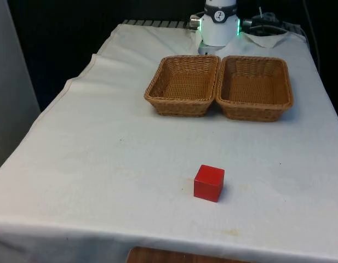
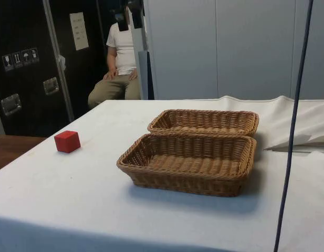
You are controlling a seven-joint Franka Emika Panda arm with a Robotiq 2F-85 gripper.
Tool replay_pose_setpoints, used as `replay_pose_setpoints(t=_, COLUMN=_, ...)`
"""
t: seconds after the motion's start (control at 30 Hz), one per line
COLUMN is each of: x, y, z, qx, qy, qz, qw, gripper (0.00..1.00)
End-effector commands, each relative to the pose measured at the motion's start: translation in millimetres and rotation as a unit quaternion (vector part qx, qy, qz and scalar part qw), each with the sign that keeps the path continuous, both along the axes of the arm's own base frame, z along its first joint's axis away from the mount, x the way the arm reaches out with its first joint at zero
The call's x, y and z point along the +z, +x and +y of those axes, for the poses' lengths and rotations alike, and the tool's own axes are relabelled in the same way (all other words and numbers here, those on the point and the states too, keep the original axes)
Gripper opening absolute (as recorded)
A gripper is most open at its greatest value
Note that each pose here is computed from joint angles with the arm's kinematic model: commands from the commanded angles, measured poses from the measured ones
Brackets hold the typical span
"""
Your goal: Pick up the red cube and place it into the right basket.
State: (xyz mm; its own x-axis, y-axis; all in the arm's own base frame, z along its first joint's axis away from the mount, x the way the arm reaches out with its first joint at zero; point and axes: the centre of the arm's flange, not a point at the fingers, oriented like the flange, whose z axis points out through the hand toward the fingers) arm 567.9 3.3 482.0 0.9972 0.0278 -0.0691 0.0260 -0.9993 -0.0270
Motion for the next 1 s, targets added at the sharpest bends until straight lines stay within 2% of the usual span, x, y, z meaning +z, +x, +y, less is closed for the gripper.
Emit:
replay_pose_setpoints(t=0.0, x=0.1, y=0.9, z=0.1, qx=0.0, qy=0.0, qz=-0.002, qw=1.0, gripper=1.0)
replay_pose_setpoints(t=0.23, x=-7.0, y=26.5, z=8.1, qx=0.001, qy=-0.007, qz=-0.004, qw=0.99997, gripper=1.0)
replay_pose_setpoints(t=0.27, x=-6.0, y=23.3, z=6.7, qx=0.001, qy=-0.008, qz=-0.005, qw=0.99995, gripper=1.0)
replay_pose_setpoints(t=0.4, x=-12.8, y=43.3, z=8.2, qx=0.001, qy=-0.01, qz=-0.006, qw=0.99993, gripper=1.0)
replay_pose_setpoints(t=0.5, x=-17.3, y=53.2, z=8.5, qx=0.0, qy=-0.011, qz=-0.007, qw=0.99992, gripper=1.0)
replay_pose_setpoints(t=0.53, x=-16.6, y=51.4, z=8.0, qx=0.0, qy=-0.014, qz=-0.008, qw=0.99987, gripper=1.0)
replay_pose_setpoints(t=0.6, x=-21.5, y=62.9, z=8.3, qx=-0.001, qy=-0.012, qz=-0.008, qw=0.99989, gripper=1.0)
replay_pose_setpoints(t=0.97, x=-33.4, y=94.5, z=13.5, qx=-0.003, qy=-0.019, qz=-0.016, qw=0.99968, gripper=1.0)
